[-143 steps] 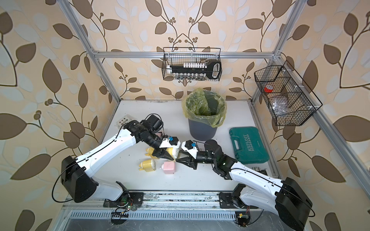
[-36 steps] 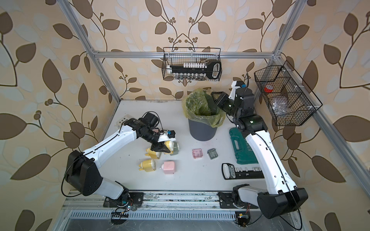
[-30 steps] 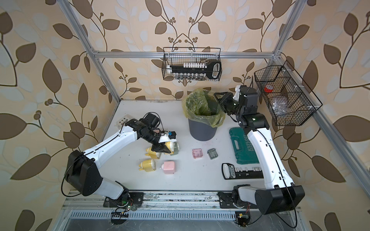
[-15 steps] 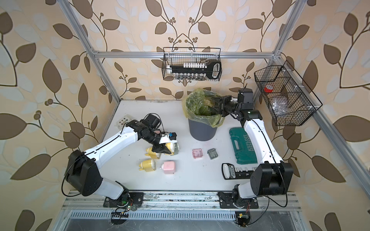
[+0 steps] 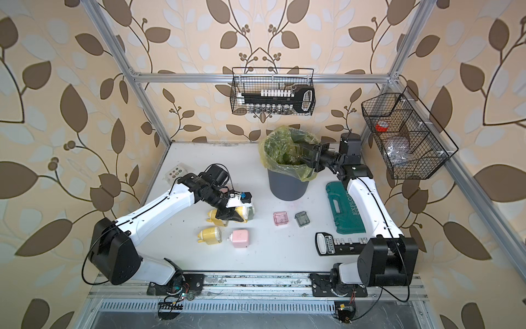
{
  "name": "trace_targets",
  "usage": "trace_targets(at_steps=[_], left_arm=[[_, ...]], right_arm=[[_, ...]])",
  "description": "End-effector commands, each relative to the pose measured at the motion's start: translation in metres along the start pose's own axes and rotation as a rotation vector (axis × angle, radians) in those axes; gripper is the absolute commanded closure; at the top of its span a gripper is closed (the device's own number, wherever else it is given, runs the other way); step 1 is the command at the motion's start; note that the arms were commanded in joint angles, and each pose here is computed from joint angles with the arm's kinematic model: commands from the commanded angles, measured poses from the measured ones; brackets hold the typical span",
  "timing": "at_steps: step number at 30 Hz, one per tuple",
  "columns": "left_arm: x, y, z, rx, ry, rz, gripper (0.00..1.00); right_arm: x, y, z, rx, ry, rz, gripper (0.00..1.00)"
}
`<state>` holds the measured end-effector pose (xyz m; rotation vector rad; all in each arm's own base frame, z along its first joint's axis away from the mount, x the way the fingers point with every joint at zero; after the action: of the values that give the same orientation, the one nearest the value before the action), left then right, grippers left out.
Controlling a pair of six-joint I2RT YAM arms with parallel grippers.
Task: Take out the pencil sharpener tray and clean the shavings
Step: Pour the shavings into the trash bin.
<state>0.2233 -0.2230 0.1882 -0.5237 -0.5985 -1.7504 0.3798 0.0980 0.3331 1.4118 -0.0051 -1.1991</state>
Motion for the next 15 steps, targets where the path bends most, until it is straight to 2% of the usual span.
trace_targets(at_steps=[1, 3, 6, 9, 12, 15], left_arm=[[0.009, -0.003, 0.008, 0.030, -0.017, -0.038, 1.00], [0.009, -0.003, 0.008, 0.025, -0.017, -0.034, 1.00], [0.009, -0.005, 0.008, 0.031, -0.016, -0.042, 1.00], [0.008, -0.005, 0.007, 0.025, -0.010, -0.033, 1.00], [0.007, -0.005, 0.006, 0.021, -0.003, -0.029, 1.00], [0.006, -0.007, 0.005, 0.016, 0.003, -0.028, 1.00]], right_arm=[[-0.009, 0.005, 0.005, 0.016, 0.044, 0.029, 1.00], [-0.018, 0.009, 0.002, 0.028, 0.101, 0.039, 1.00], [-0.021, 0.013, 0.001, 0.021, 0.104, 0.098, 1.00], [-0.039, 0.032, 0.002, 0.134, 0.176, 0.134, 1.00], [-0.024, 0.016, -0.002, 0.057, 0.150, 0.125, 1.00], [-0.030, 0.018, 0.000, 0.118, 0.175, 0.153, 1.00]])
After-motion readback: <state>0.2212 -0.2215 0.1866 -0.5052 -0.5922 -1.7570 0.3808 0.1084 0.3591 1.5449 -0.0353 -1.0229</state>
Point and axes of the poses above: each gripper's point midway between its finger pads, its own z axis back along the fingers, its own y axis along the line the jaws close on, x = y × z, the point moved 3 cm from there along z, back along the fingers, and after that the axes turned 12 degrees about -z, right-handed, at the moved point
